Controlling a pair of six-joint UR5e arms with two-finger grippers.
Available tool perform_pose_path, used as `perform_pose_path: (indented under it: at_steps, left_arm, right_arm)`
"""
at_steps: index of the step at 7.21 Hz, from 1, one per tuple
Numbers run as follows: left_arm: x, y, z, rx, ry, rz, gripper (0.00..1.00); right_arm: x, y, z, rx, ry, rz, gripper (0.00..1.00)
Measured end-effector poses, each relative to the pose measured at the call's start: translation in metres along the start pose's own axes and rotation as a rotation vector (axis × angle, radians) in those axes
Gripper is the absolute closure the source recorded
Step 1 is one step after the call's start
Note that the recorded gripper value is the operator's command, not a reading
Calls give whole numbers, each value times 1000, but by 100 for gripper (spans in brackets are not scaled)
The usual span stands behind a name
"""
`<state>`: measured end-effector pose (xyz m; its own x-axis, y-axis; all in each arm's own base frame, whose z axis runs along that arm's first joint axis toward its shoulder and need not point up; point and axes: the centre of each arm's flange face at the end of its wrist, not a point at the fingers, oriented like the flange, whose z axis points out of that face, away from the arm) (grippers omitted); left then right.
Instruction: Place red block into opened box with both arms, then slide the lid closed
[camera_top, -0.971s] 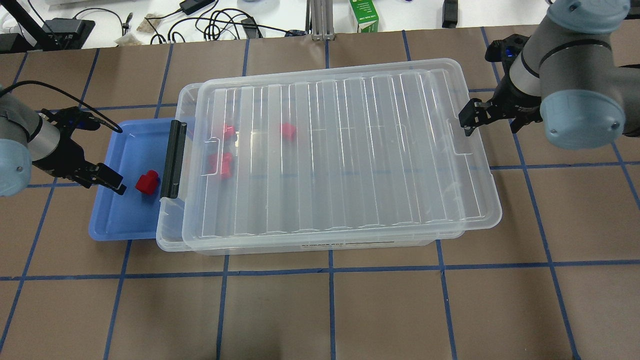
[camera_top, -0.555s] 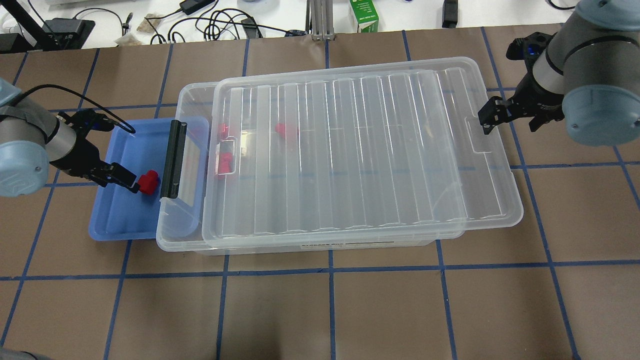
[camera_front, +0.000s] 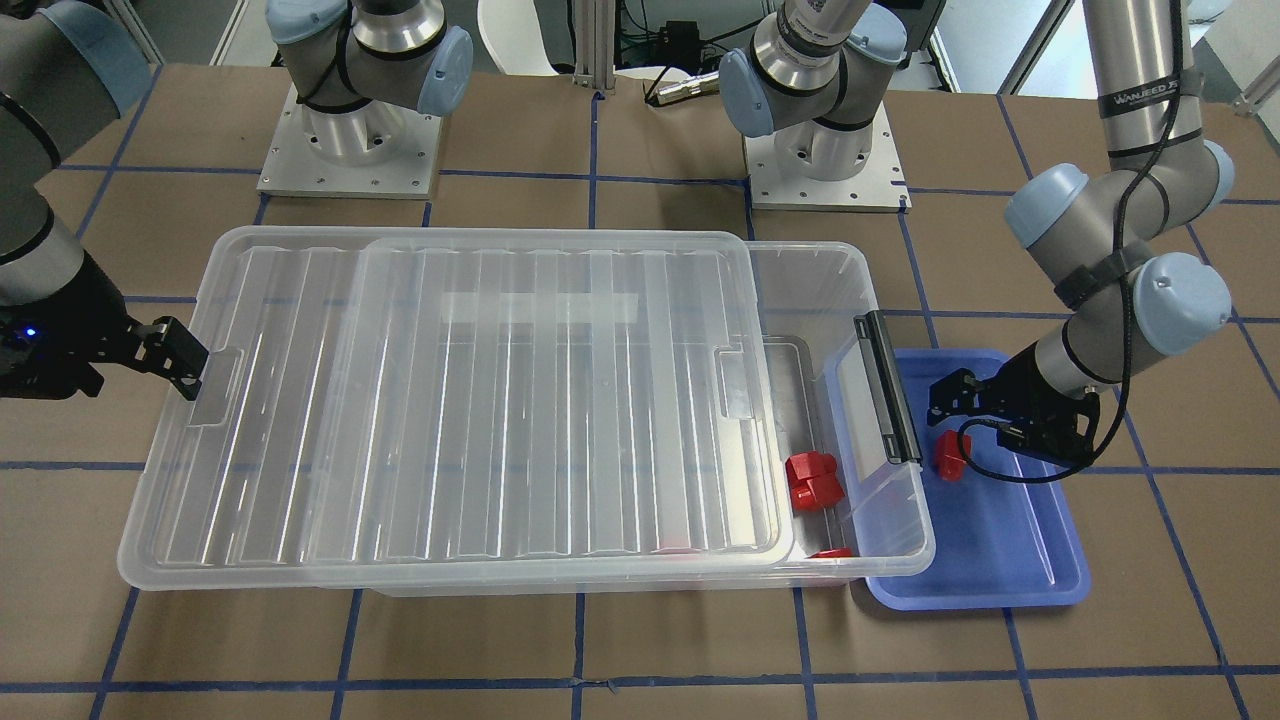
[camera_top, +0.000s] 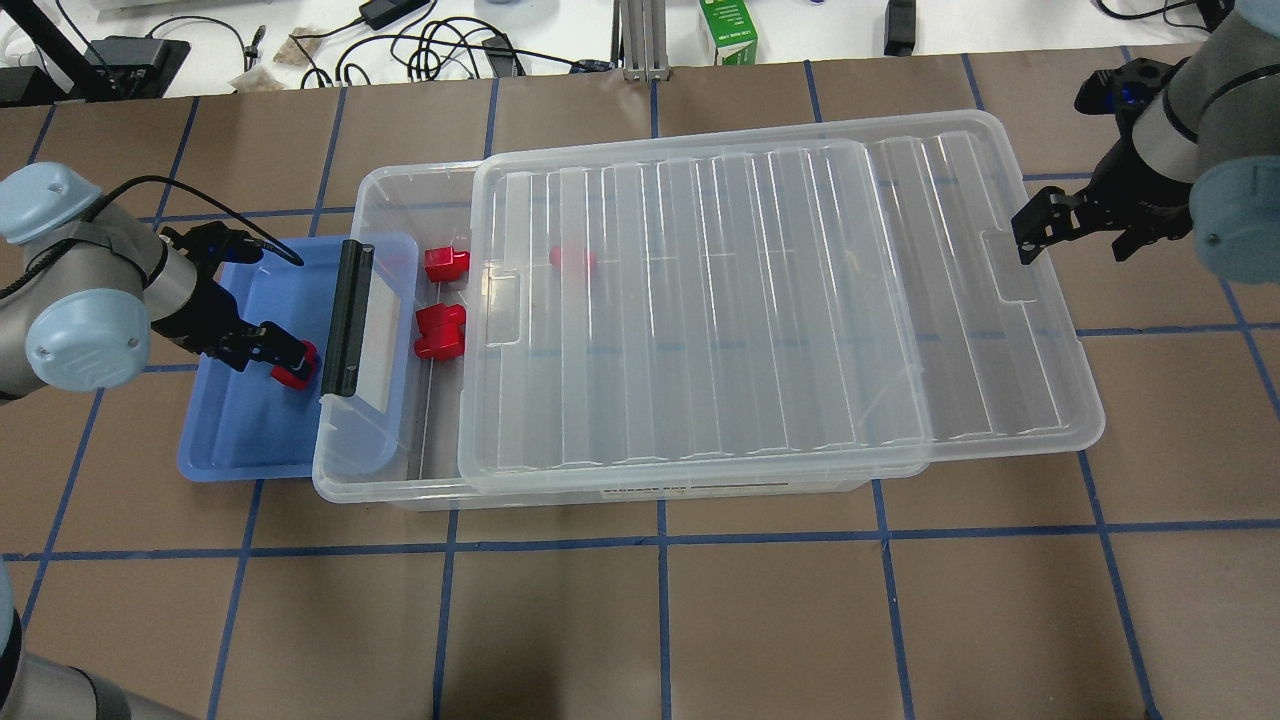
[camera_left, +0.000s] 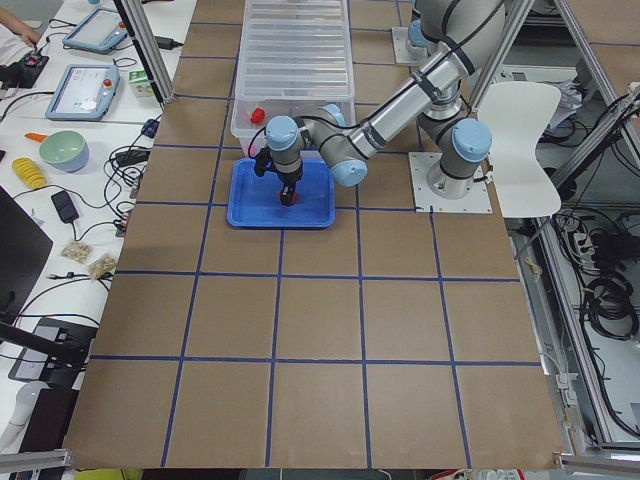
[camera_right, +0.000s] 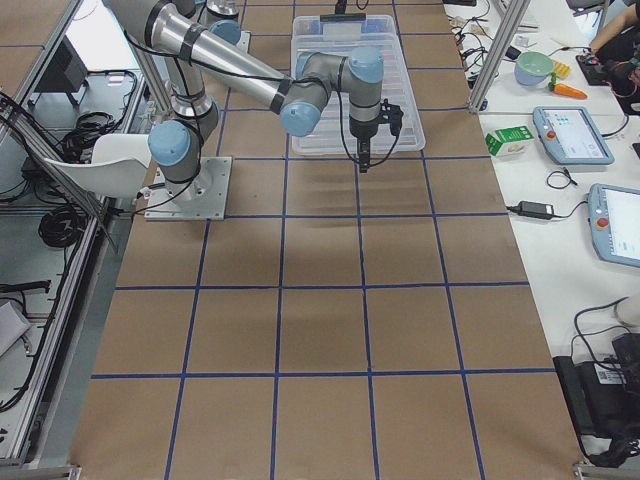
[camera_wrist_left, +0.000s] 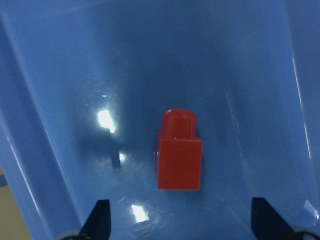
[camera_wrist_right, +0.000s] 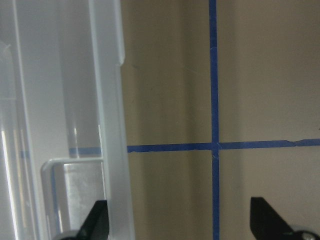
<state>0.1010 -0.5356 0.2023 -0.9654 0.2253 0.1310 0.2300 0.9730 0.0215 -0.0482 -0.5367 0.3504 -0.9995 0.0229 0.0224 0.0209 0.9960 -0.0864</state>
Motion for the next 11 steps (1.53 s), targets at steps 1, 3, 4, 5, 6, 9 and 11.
perform_pose_path:
  at_steps: [1, 3, 4, 5, 6, 9, 11]
  left_arm:
    - [1, -7, 10, 7, -15, 4, 0]
    - [-4, -15, 28, 21, -35, 9, 66]
    - [-5, -18, 34, 26, -40, 10, 96]
    - [-5, -17, 35, 25, -41, 9, 100]
    - [-3, -16, 34, 17, -36, 9, 100]
    - [-4, -16, 18, -4, -56, 10, 100]
    - [-12, -31, -29, 2, -79, 11, 100]
  right_arm:
    - [7, 0, 0, 0, 1, -1, 0]
    - [18, 2, -2, 1, 3, 11, 0]
    - [24, 3, -4, 2, 5, 21, 0]
    - [29, 4, -4, 2, 6, 25, 0]
    - [36, 5, -4, 1, 7, 24, 0]
    - [56, 7, -5, 3, 11, -18, 0]
    - [75, 11, -4, 1, 11, -9, 0]
